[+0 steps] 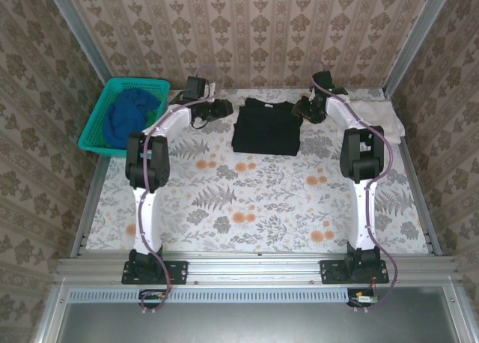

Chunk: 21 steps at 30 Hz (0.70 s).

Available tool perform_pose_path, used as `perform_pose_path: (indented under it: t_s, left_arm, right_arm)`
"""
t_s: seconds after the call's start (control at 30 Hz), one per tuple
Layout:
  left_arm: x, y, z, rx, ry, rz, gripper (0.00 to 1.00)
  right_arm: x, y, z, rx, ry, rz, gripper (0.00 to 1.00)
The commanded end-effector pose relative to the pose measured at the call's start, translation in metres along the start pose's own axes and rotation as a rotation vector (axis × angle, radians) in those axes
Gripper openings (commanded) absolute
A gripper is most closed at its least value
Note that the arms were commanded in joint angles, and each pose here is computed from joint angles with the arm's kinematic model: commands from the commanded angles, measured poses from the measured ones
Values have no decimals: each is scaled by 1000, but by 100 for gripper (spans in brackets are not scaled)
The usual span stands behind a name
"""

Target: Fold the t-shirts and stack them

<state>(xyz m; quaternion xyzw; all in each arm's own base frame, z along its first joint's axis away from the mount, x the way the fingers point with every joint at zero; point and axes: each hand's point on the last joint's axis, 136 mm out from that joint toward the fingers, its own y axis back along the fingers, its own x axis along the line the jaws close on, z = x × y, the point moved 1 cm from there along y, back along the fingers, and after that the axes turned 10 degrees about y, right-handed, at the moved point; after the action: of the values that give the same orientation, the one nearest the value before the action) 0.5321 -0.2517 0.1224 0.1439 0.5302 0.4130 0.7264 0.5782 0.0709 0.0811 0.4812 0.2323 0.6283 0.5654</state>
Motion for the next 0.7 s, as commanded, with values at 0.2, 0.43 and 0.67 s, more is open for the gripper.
perform_pose_path:
  t_s: [0.2, 0.43, 0.67]
  left_arm:
    - [-35, -51, -30, 67, -254, -19, 44]
    - [-46, -94, 16, -2, -145, -116, 30]
    - [-21, -123, 36, -79, -49, -131, 32]
  right_arm:
    - [59, 51, -14, -182, 149, -8, 43]
    - [59, -6, -15, -79, 103, 48, 32]
    - [48, -47, 24, -97, -31, 269, 42]
